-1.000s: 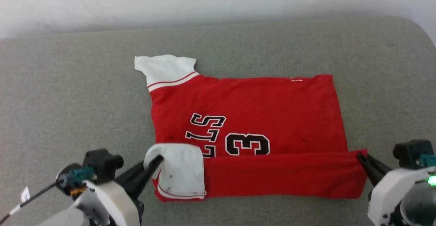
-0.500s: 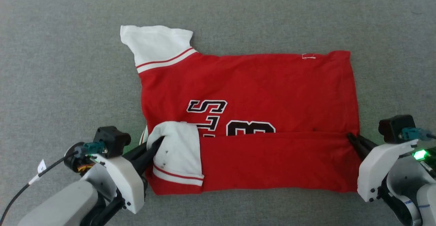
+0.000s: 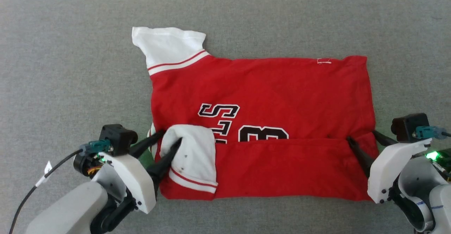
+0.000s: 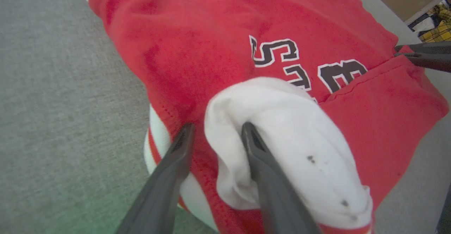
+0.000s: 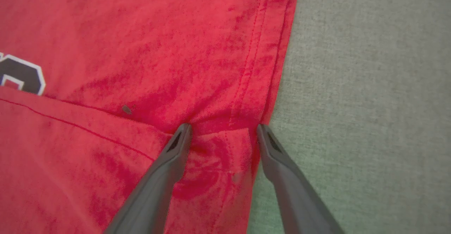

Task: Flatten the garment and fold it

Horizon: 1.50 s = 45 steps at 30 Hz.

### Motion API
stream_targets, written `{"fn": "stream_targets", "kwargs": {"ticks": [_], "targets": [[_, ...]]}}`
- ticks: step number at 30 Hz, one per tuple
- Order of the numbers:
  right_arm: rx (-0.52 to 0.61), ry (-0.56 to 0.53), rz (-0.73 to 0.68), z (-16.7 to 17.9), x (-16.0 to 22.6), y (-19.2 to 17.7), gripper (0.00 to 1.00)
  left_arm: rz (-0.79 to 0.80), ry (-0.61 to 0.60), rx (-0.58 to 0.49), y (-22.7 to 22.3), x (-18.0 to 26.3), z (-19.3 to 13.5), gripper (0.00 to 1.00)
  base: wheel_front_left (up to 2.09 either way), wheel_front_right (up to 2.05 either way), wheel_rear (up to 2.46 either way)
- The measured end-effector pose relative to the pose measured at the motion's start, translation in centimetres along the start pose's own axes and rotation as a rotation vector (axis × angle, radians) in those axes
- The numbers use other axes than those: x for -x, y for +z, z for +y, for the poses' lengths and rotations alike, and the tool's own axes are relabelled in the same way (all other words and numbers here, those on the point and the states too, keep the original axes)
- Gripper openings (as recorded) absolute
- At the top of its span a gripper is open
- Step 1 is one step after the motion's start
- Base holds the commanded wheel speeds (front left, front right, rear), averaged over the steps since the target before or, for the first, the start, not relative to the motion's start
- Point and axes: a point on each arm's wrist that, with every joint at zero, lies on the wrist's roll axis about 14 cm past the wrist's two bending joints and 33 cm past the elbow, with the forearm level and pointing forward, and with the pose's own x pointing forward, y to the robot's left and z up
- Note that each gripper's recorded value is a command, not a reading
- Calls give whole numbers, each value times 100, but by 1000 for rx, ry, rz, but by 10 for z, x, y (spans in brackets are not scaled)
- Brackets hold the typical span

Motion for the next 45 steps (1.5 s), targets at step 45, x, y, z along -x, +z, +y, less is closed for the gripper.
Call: {"fn": "stream_targets", "kwargs": {"ticks": [45], "targets": [[-17, -274, -634, -19, 118, 31, 100, -362, 404, -21, 20, 115, -26, 100, 0, 0, 0]]}}
